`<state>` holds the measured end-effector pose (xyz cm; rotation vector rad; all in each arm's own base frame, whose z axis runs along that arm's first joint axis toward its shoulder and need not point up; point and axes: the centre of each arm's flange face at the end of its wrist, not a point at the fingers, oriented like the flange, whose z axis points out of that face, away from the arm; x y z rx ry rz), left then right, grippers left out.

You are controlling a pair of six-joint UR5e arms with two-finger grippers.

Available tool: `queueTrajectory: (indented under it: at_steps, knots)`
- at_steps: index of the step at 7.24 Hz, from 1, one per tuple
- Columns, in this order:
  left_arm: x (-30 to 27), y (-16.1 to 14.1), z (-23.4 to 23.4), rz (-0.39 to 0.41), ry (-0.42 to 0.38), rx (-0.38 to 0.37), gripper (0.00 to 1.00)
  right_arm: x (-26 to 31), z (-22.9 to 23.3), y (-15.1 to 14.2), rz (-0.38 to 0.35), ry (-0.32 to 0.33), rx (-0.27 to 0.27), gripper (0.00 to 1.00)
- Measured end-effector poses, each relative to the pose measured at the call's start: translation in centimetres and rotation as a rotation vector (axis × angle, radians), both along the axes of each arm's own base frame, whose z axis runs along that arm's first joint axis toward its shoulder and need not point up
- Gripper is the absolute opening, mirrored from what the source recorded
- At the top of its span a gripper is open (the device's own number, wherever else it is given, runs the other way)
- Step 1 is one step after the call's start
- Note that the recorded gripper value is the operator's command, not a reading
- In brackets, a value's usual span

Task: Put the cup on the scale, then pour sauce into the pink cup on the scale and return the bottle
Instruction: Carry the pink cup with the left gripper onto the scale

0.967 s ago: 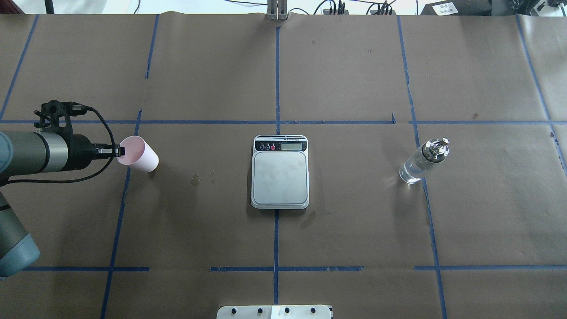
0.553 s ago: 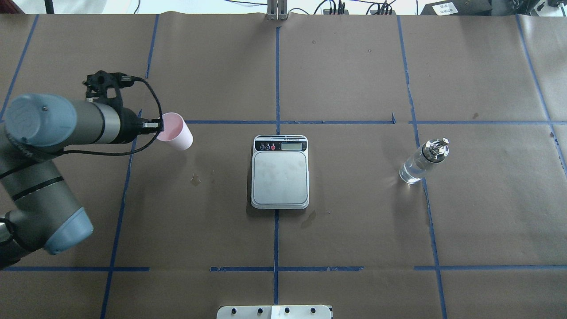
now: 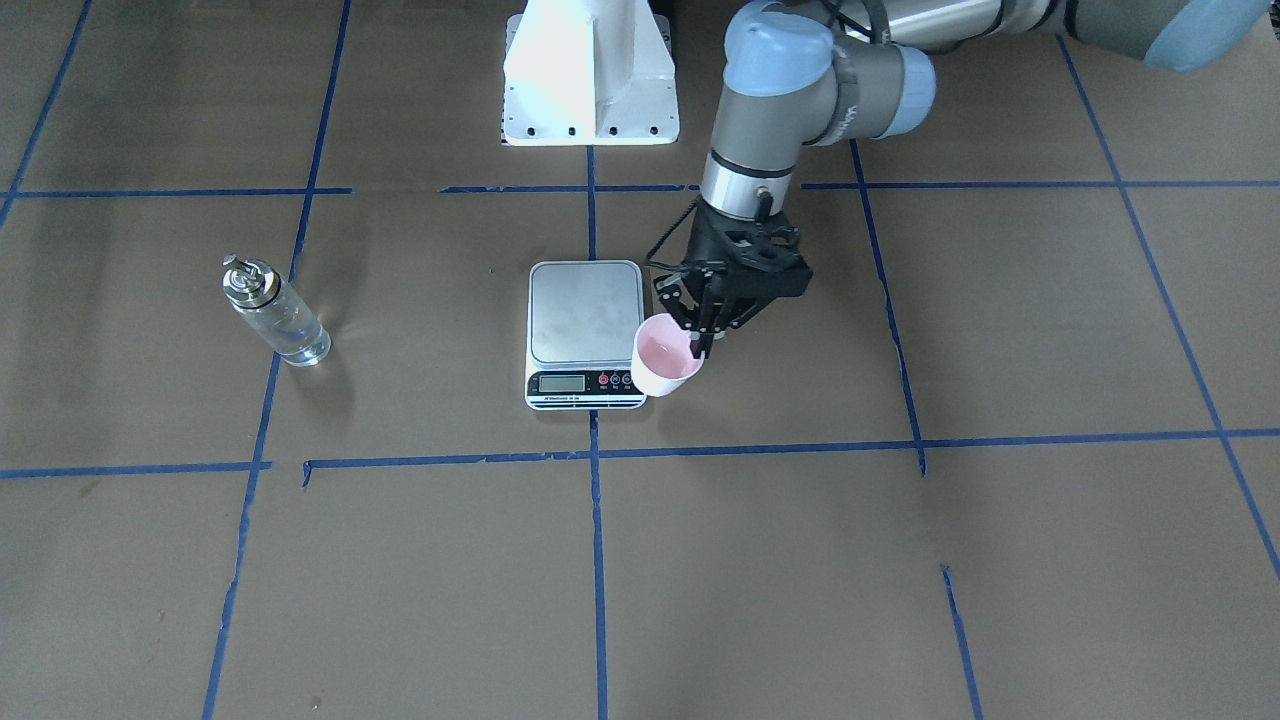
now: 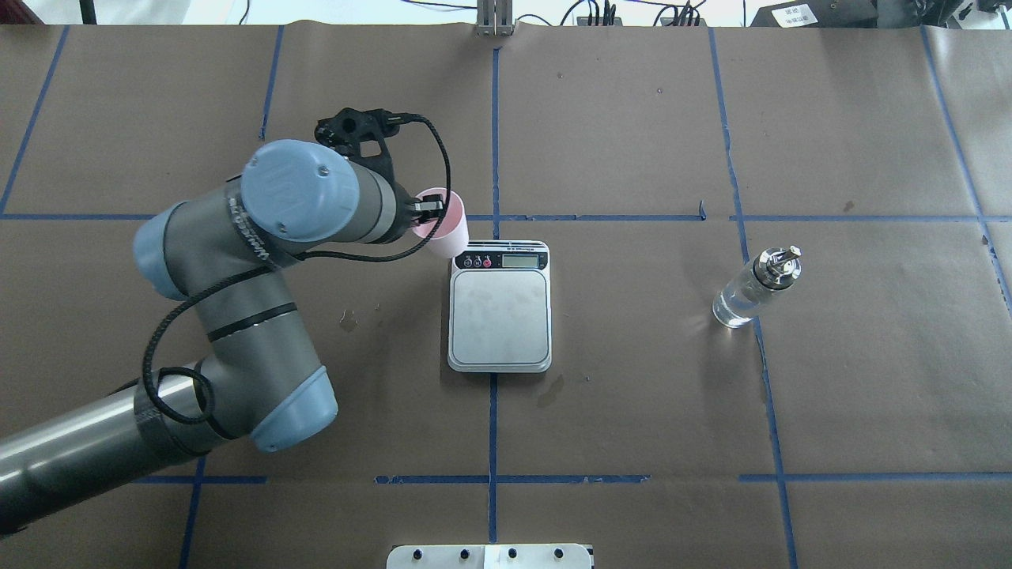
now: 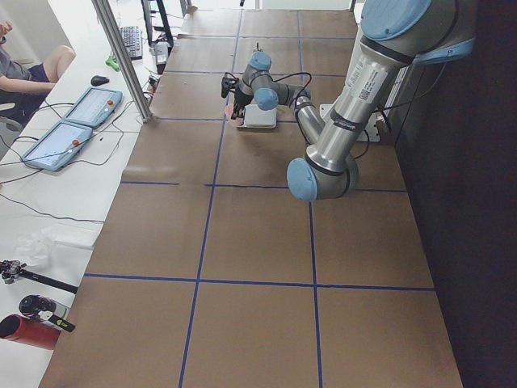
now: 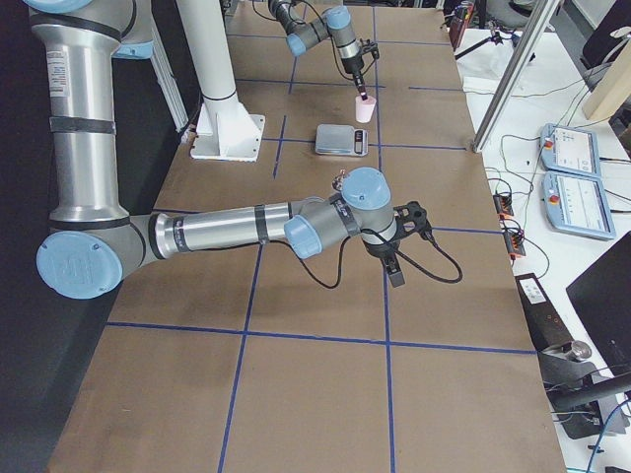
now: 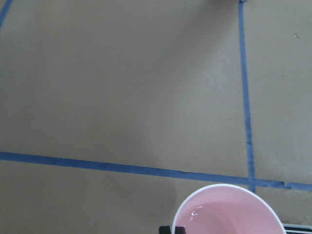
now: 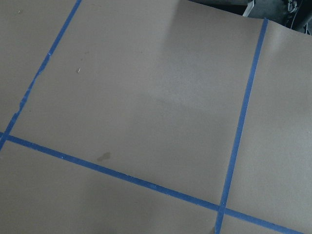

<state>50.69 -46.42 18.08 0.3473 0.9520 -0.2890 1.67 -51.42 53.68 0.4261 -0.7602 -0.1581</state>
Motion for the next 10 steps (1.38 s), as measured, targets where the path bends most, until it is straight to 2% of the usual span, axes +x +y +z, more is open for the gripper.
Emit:
queueTrajectory:
  at_steps: [4,6,9,10]
  knots:
    - [4.2,4.6,-2.3,-0.018,0.002,0.060,0.00,0.0,0.0,0.0,0.003,-0.001,-0.002,1.00]
    - [4.9,6.5,-2.7,-0.030,0.000,0.094,0.10,0.0,0.0,0.0,0.003,-0.001,-0.003,1.00]
    - [5.8,7.7,-2.3,-0.021,-0.012,0.105,0.17,0.0,0.0,0.0,0.003,-0.001,-0.004,1.00]
    - [5.9,7.9,-2.0,-0.017,-0.017,0.104,0.29,0.0,0.0,0.0,0.003,-0.001,-0.004,1.00]
